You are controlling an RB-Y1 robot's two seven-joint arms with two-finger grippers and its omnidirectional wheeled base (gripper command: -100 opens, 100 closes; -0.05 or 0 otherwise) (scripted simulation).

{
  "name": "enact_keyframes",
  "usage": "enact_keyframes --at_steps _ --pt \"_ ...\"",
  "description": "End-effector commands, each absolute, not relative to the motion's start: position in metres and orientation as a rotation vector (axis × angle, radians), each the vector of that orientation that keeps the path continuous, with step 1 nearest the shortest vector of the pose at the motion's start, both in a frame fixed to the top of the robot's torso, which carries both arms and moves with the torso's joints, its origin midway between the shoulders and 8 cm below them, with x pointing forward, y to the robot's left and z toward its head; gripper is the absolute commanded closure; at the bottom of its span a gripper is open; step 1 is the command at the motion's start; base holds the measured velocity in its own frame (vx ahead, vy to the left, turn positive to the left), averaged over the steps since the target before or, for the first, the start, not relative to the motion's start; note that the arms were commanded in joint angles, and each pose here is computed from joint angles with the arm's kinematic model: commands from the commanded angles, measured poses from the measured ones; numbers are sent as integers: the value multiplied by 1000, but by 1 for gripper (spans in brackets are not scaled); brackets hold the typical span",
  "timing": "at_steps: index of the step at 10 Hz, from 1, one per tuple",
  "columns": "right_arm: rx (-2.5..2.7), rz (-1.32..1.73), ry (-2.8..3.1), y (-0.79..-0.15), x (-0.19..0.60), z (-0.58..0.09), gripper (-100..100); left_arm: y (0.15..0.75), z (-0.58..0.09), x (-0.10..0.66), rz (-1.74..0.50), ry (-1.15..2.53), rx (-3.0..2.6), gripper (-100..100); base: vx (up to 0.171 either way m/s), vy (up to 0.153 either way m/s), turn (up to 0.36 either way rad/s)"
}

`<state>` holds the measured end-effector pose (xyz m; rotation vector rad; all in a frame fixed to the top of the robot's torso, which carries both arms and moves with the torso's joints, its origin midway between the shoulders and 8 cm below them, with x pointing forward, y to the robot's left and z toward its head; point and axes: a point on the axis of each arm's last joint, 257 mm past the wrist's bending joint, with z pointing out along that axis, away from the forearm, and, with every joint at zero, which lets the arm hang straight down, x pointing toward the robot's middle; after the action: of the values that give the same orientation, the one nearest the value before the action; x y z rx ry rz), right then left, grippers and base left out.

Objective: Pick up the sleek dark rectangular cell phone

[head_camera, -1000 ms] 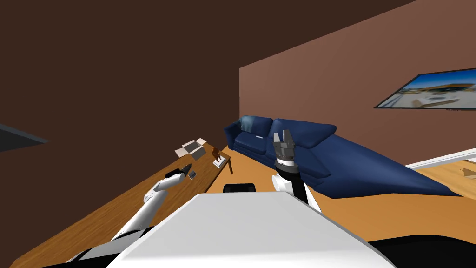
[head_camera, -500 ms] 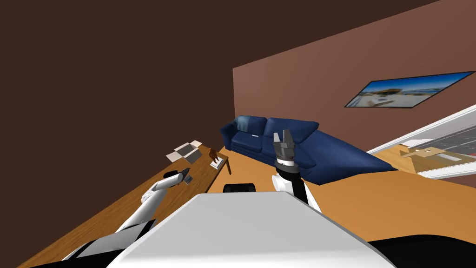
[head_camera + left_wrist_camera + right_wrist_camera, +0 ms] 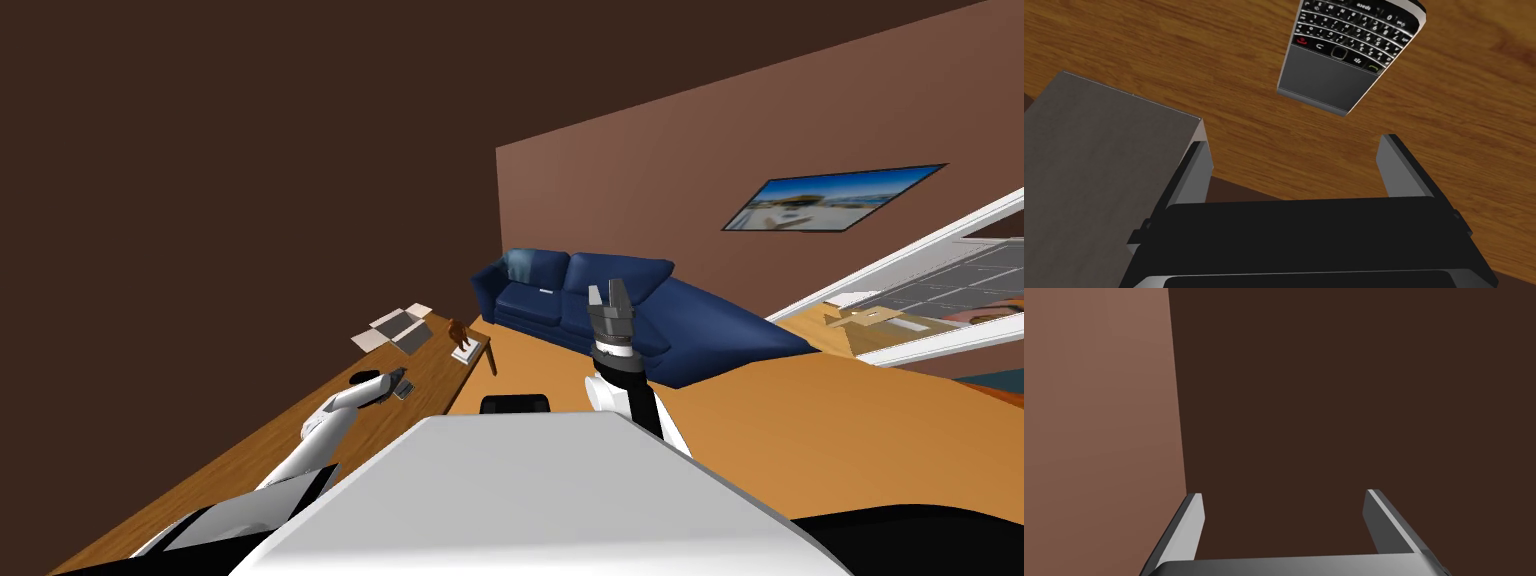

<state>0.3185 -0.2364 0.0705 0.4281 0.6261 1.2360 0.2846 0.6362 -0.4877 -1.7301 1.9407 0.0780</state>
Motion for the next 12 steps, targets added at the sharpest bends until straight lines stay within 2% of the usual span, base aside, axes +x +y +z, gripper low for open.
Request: enact_keyframes --at_steps 1,12 --pt "428 1236 626 -236 318 71 0 637 -494 275 96 1973 -1758 -100 -11 21 -165" --pt "428 1236 626 -236 318 71 0 630 -525 210 191 2120 -1940 -100 -14 29 -108"
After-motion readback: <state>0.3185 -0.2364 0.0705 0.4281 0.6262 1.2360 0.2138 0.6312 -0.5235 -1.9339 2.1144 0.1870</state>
